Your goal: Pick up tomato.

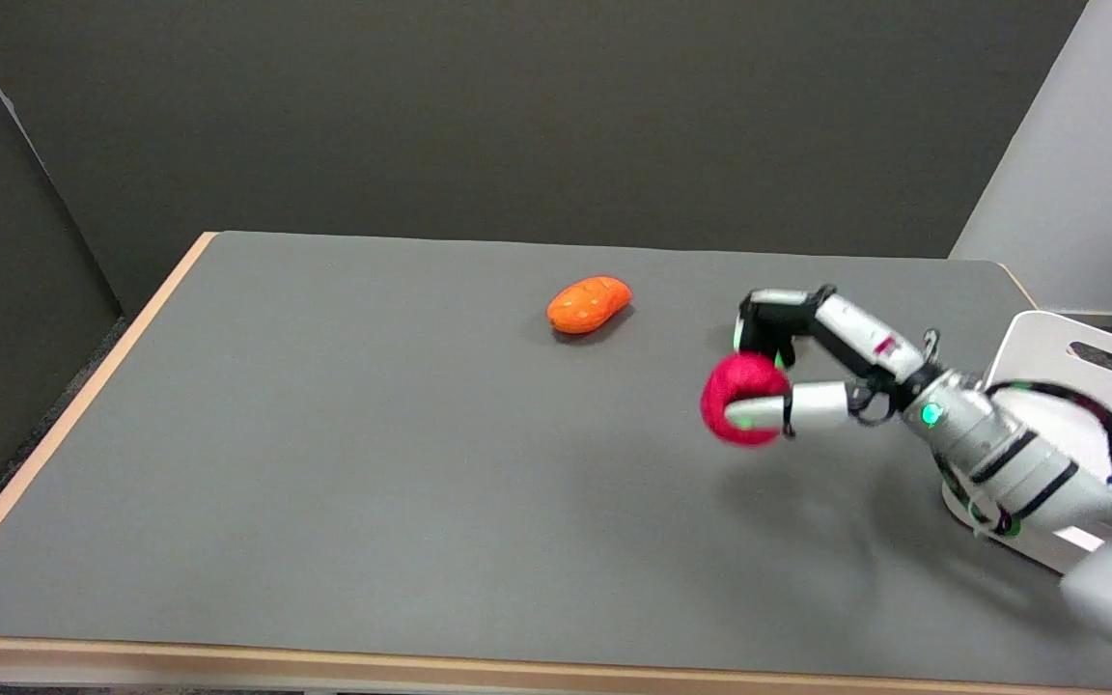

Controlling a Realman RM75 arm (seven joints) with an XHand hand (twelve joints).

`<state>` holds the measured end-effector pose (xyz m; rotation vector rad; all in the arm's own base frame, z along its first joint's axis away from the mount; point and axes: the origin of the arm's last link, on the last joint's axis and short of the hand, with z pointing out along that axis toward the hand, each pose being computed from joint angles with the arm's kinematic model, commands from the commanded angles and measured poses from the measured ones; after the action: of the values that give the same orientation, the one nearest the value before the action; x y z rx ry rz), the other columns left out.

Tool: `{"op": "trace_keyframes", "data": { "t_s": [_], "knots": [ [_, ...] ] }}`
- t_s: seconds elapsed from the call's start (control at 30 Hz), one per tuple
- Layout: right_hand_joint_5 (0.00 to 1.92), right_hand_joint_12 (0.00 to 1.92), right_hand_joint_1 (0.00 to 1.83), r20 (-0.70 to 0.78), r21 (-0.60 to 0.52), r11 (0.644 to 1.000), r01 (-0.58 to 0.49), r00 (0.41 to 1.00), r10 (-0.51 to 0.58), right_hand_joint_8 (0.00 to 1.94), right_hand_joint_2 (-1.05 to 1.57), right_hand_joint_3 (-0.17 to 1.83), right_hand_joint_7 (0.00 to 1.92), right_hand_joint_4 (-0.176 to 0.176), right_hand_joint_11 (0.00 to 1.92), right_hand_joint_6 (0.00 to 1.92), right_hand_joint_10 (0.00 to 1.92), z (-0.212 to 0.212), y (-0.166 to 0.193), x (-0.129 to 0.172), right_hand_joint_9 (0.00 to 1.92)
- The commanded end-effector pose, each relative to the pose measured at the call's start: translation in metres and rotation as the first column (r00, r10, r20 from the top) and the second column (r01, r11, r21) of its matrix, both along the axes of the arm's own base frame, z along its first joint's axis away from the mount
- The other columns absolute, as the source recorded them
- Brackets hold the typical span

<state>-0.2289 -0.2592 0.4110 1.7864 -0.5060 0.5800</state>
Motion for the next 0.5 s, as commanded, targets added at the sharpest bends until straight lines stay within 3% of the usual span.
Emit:
{"op": "trace_keyframes", "data": {
  "t_s": [0.03, 0.3, 0.5],
  "knots": [
    [0.63, 1.92, 1.17, 0.009, -0.151, 0.927, -0.342, 0.938, 0.347, 1.54, 1.17, 0.27, 0.68, -0.176, 0.72, 1.52, 1.49, 0.030, -0.038, 0.118, 0.82],
    [0.63, 1.92, 1.17, -0.076, -0.336, 0.847, -0.411, 0.909, 0.410, 1.54, 1.17, 0.27, 0.68, -0.176, 0.72, 1.52, 1.50, 0.075, -0.042, 0.157, 0.82],
    [0.63, 1.92, 1.17, -0.239, -0.449, 0.787, -0.424, 0.905, 0.351, 1.55, 1.17, 0.27, 0.68, -0.176, 0.71, 1.53, 1.51, 0.107, -0.026, 0.165, 0.82]
  ]
}}
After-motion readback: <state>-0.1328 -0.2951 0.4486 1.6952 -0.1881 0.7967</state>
